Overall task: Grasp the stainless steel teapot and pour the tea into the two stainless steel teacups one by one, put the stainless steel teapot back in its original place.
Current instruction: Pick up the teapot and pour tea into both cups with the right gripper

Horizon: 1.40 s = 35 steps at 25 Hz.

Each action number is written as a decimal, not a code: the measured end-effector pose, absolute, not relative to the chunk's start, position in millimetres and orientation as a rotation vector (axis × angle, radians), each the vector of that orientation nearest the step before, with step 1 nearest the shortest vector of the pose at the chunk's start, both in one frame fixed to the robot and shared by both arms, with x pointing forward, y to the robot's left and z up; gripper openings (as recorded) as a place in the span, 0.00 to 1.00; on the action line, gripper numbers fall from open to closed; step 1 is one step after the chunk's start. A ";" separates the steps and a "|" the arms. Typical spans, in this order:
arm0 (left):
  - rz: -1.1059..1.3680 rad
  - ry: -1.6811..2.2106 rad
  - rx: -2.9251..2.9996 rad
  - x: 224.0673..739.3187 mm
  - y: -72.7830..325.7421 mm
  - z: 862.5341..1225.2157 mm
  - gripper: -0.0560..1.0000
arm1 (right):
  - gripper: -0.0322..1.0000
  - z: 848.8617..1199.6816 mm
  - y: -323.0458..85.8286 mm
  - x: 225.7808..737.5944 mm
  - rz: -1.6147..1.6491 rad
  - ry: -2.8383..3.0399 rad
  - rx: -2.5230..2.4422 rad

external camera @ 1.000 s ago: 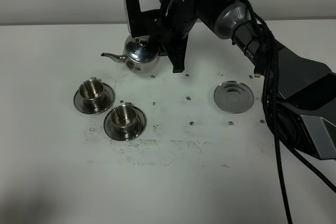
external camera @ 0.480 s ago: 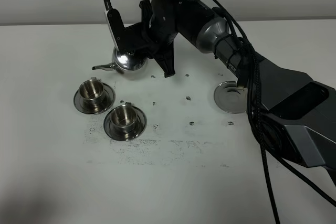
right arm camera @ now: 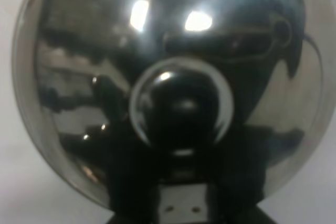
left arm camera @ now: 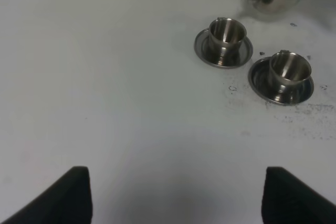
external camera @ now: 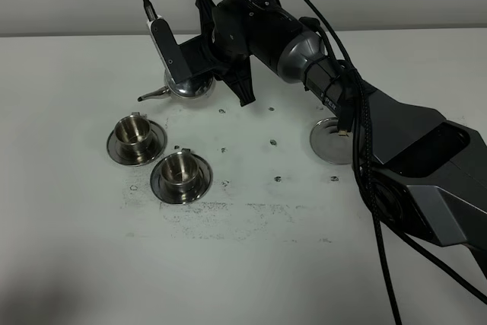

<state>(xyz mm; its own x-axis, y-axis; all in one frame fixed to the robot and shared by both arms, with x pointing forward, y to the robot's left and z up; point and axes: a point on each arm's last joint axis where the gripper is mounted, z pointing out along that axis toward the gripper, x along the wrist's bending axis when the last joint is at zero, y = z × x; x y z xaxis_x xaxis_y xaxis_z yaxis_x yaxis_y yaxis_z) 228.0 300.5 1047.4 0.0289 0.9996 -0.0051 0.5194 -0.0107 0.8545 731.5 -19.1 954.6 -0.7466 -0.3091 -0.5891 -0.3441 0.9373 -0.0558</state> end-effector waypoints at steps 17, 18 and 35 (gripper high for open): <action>0.879 1.573 1.615 228.0 300.5 1047.4 0.66 | 0.20 956.6 1.0 720.5 0.009 2.418 -0.509; 0.879 1.573 1.615 228.0 300.5 1047.4 0.66 | 0.20 956.7 1.8 720.0 0.002 2.414 -0.512; 0.879 1.573 1.615 228.0 300.5 1047.4 0.66 | 0.20 959.6 15.9 711.0 -0.120 2.344 -0.598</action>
<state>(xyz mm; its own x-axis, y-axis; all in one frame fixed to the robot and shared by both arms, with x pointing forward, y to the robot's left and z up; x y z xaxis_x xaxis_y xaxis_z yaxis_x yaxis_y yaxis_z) 228.0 300.5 1047.4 0.0289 0.9996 -0.0051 0.5194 -0.0107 0.8545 711.0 15.9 959.6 -0.6454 -0.4516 -0.6161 -0.3863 0.8887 -0.2469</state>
